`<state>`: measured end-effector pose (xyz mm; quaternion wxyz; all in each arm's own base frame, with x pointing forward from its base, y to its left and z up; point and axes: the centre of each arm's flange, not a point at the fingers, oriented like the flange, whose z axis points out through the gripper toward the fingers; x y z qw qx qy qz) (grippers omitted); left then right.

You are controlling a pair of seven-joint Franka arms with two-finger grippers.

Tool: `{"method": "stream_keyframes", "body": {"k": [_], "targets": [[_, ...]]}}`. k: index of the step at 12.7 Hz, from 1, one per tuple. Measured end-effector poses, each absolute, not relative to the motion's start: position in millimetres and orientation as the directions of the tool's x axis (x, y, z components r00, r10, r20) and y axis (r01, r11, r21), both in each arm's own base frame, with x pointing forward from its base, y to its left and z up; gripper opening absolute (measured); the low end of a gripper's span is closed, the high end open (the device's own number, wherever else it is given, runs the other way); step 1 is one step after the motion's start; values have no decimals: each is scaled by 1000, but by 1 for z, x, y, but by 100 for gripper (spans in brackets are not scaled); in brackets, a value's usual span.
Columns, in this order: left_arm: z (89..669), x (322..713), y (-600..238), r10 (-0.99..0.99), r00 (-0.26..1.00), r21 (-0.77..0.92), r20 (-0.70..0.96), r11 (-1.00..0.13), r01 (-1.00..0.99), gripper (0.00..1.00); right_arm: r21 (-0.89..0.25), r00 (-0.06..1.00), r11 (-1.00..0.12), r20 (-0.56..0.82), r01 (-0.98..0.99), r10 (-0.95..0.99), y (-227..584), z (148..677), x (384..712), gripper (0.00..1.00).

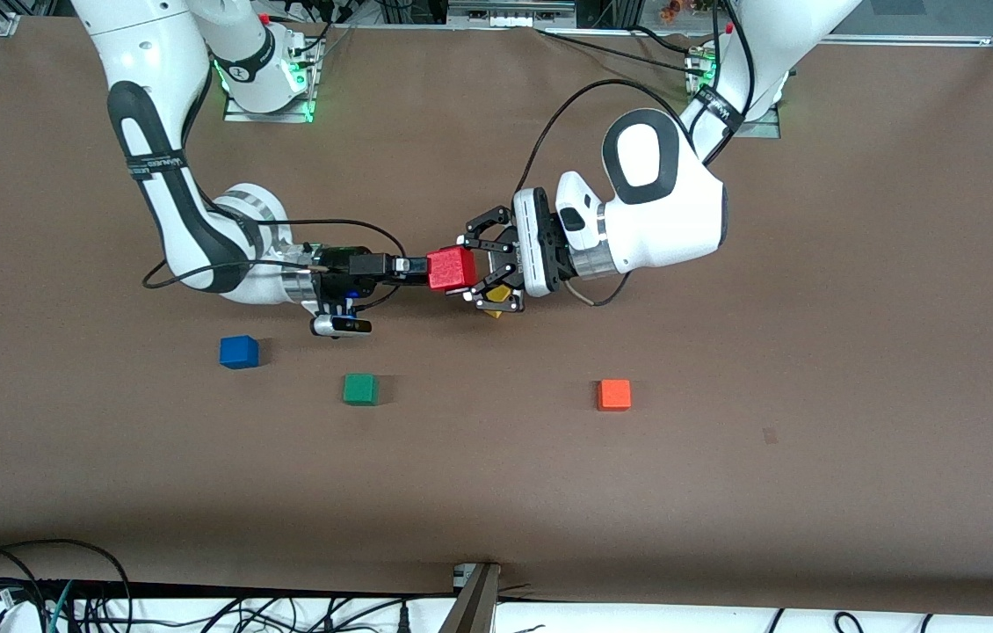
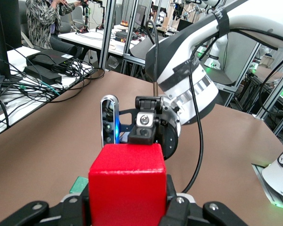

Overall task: Pass red block to right arm, stack on blue
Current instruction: 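Rotate the red cube with the left gripper while the right gripper approaches, then grasp the red cube with the right gripper and open the left gripper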

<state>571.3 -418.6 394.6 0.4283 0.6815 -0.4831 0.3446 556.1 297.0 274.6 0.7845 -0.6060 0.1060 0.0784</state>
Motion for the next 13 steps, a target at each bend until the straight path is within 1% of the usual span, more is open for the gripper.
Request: {"method": "stream_keyframes", "body": {"k": [6,8,9,10,11,12,13], "targets": [[400,572,-421,-352,293,248,889,-166,-954,56,-925,960,273,-280,-264,-23,299,280,559,100],[403,573,-422,-348,291,247,891,-166,-955,56,-923,958,278,-284,-267,-23,299,284,562,96],[402,573,-422,-348,292,247,891,-167,-954,56,-922,959,284,-282,-263,-26,299,287,564,85],[402,573,-422,-348,292,248,891,-166,-954,56,-922,960,285,-280,-260,-28,298,291,565,76],[403,573,-422,-347,291,247,892,-166,-955,56,-923,960,286,-278,-259,-29,297,293,566,72],[403,573,-422,-347,291,247,892,-166,-955,56,-921,959,289,-281,-261,-30,296,296,567,64],[404,573,-423,-346,290,246,892,-166,-955,56,-920,958,289,-286,-266,-29,295,299,567,63]]}}
